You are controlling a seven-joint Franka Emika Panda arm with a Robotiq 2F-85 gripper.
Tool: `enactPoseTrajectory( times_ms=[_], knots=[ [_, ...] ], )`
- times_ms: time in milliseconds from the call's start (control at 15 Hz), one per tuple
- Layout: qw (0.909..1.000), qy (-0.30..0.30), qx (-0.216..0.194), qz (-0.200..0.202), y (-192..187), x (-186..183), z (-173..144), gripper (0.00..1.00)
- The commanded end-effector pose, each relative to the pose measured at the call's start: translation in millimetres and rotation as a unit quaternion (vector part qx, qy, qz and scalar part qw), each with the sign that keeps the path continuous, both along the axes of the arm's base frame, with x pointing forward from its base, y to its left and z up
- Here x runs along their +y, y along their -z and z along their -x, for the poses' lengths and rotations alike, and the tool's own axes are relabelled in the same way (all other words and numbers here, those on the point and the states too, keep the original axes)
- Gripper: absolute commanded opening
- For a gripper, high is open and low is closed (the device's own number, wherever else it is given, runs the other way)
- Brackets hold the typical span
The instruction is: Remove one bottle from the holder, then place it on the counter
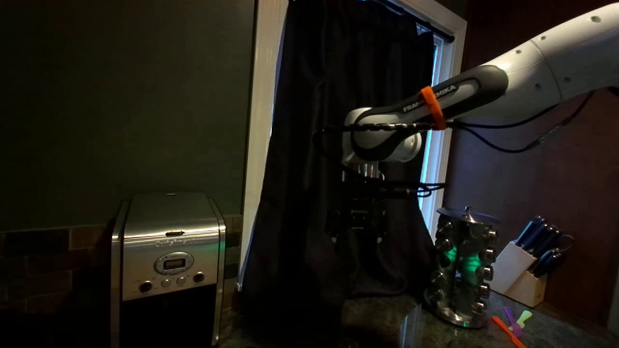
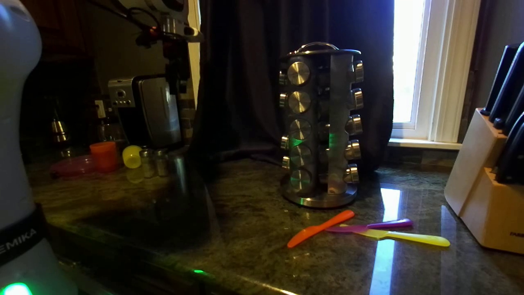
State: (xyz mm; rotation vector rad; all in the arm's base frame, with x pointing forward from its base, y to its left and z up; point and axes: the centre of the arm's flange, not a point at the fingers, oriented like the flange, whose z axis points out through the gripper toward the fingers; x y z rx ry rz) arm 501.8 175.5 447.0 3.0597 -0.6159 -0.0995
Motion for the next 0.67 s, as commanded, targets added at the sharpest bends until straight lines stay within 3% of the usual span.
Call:
enactPoseTrajectory(
  times_ms=[0, 200, 267, 600],
  knots=[
    [0.9949, -0.056, -0.074, 0.04, -50, -10, 32, 1.0],
    [0.9843, -0.099, -0.14, 0.045, -87, -22, 46, 1.0],
    [0.991, -0.073, -0.104, 0.042, -78, -7, 24, 1.0],
    [0.9865, -0.091, -0.13, 0.043, -94, -16, 37, 1.0]
  ],
)
